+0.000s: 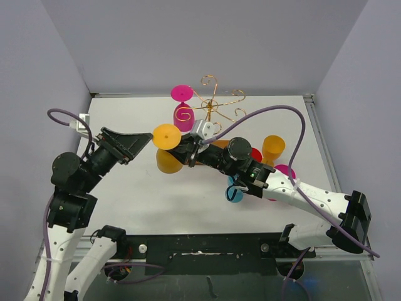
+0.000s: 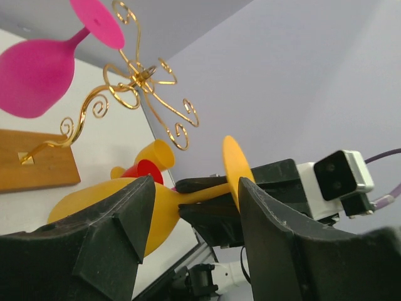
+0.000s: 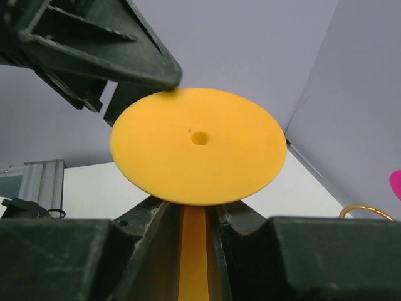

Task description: Place the wine glass upside down on the wine glass rack

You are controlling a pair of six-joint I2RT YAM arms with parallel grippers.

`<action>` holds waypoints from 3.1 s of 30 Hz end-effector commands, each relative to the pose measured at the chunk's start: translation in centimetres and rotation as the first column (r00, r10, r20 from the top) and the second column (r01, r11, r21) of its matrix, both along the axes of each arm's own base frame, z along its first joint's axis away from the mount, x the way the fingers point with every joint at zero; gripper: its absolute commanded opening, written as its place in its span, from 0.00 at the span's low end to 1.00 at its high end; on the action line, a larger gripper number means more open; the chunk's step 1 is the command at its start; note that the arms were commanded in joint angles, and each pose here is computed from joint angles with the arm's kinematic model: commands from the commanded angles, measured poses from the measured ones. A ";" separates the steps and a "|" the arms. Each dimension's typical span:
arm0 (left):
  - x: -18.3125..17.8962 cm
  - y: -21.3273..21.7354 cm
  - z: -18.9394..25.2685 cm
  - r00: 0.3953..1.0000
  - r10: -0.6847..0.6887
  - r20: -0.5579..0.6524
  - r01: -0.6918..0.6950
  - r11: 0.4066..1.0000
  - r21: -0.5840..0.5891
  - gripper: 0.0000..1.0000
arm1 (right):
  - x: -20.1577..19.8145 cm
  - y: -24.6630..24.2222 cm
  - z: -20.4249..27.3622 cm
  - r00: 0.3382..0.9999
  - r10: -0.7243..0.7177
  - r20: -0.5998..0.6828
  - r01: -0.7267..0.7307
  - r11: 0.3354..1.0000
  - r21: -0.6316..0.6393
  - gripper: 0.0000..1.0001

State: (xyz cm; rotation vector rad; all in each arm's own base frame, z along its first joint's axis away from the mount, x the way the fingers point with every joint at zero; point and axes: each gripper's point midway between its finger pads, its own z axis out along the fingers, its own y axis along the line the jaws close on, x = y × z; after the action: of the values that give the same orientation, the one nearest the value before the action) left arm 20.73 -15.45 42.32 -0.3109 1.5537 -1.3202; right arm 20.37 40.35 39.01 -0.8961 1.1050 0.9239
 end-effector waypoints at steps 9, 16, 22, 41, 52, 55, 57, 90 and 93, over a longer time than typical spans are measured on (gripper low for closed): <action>-0.7 -1.5 0.4 0.994 -0.109 0.030 0.111 0.992 -0.067 0.47 | -1.1 0.6 1.9 0.993 0.050 0.109 -0.054 0.998 0.037 0.00; -0.5 -2.3 -0.2 0.987 -0.162 0.005 0.162 0.984 -0.075 0.36 | -0.6 0.8 1.5 0.992 0.035 0.122 -0.037 0.999 0.021 0.00; -0.3 -2.6 -0.4 0.983 -0.181 0.008 0.181 0.981 -0.076 0.20 | -0.4 1.0 1.2 0.992 0.031 0.122 -0.033 0.999 0.008 0.00; 2.2 -1.9 0.3 0.993 -0.092 -0.074 0.084 0.990 -0.113 0.00 | -1.3 -3.5 1.9 0.986 -0.054 -0.159 0.057 0.998 0.013 0.68; 2.6 -3.5 -3.4 0.966 -0.112 -0.234 0.090 0.991 -0.102 0.00 | -2.0 -9.8 7.8 0.924 -0.147 -0.352 0.219 0.960 0.175 0.69; 2.2 -4.3 -3.1 0.962 -0.172 -0.213 0.151 0.983 -0.108 0.00 | -0.2 -12.1 9.1 0.873 -0.251 -0.418 0.367 0.902 0.226 0.69; 1.8 -5.1 -2.7 0.952 -0.232 -0.198 0.216 0.971 -0.102 0.00 | 0.5 -13.1 9.4 0.846 -0.294 -0.444 0.429 0.870 0.243 0.69; 10.7 -10.8 0.5 0.934 -0.261 -0.245 0.240 0.964 -0.113 0.00 | 2.6 -19.3 7.5 0.767 -0.497 -0.407 0.624 0.725 0.291 0.69; 11.7 -10.9 0.3 0.940 -0.238 -0.246 0.215 0.970 -0.117 0.00 | 2.6 -19.5 7.3 0.762 -0.502 -0.408 0.630 0.719 0.291 0.70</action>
State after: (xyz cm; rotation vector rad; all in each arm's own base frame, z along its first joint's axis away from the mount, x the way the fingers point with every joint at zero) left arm 31.47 -26.63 39.65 -0.4084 1.9010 -1.6030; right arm 23.10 22.43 44.00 -0.0946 1.3609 0.7177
